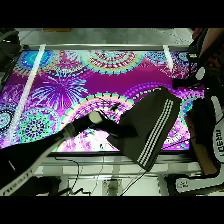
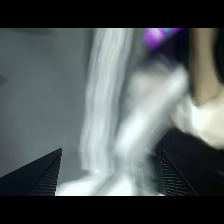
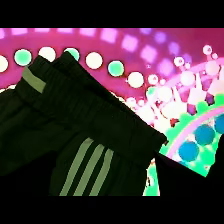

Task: Fold the clothes and pants, and hang the long-sleeved shirts on hangers.

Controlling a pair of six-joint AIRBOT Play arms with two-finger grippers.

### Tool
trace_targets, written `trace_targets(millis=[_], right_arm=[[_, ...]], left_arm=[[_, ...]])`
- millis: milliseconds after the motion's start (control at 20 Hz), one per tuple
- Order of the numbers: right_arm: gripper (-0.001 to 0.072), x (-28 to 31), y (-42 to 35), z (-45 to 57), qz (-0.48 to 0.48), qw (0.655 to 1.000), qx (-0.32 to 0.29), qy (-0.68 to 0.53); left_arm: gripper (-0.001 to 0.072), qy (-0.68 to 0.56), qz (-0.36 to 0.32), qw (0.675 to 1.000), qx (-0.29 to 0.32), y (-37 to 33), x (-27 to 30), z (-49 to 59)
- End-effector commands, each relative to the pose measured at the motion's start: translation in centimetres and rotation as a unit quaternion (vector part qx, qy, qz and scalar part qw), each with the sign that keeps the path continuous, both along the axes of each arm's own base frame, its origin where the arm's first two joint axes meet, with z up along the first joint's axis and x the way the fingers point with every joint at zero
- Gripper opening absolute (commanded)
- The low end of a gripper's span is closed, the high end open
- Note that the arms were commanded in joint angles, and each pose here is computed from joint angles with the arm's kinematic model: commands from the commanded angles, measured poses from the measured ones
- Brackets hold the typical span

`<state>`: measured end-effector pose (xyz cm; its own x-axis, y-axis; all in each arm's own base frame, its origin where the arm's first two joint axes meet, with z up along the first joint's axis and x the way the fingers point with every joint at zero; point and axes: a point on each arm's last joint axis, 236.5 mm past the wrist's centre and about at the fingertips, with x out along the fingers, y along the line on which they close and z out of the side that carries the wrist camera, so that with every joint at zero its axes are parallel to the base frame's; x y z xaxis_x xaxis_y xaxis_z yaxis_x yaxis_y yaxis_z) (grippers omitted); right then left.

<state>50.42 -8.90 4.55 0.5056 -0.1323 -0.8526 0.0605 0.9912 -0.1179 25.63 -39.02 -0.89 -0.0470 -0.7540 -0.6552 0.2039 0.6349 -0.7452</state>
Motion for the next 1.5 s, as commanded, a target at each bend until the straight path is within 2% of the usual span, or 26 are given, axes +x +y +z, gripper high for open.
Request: trace_targets(millis=[0,100,200,600,700,850,1000,1150,1200,1300,1450], right_arm=[[0.0673,0.0,-0.3,0.0,0.0,1.0,-0.006,0.0],[0.0673,0.1,-0.3,0.1,0.0,1.0,-0.007,-0.004],[0.0673,0.2,-0.3,0.2,0.0,1.0,-0.007,-0.005],[0.0672,0.3,-0.3,0.2,0.0,1.0,-0.007,-0.007],[0.0672,0.3,-0.3,0.2,0.0,1.0,-0.006,-0.007],[0.0672,0.3,-0.2,0.2,0.0,1.0,-0.005,-0.007],[0.0672,0.2,-0.2,0.2,-0.001,1.0,-0.004,-0.006],[0.0672,0.1,-0.2,0.1,-0.001,1.0,-0.004,-0.004],[0.0672,0.1,-0.2,0.1,-0.001,1.0,-0.004,-0.004],[0.0672,0.2,-0.2,0.1,-0.001,1.0,-0.004,-0.004],[0.0672,0.1,-0.2,0.1,-0.001,1.0,-0.004,-0.004]], left_arm=[[0.0695,-0.035,0.033,0.994,0.097,10.2,6.3,-3.1],[0.0695,-0.022,0.035,0.991,0.124,13.0,7.1,-5.1],[0.0693,-0.021,0.013,0.992,0.124,13.2,6.9,-6.4],[0.0693,-0.023,-0.107,0.991,0.077,7.3,2.0,-8.4],[0.0692,-0.027,-0.125,0.99,0.058,5.6,0.7,-8.0],[0.0692,-0.031,-0.145,0.987,0.062,3.8,-0.9,-8.9],[0.0684,-0.012,-0.134,0.99,0.041,1.2,-2.2,-9.5],[0.0381,0.006,-0.109,0.994,0.011,-0.7,-2.6,-8.7],[0.0228,0.006,-0.104,0.994,0.008,-0.9,-2.5,-8.7],[0.001,0.004,-0.105,0.994,0.01,-1.0,-2.6,-8.7],[0.0008,0.008,-0.116,0.993,0.003,-0.8,-2.6,-7.9]])
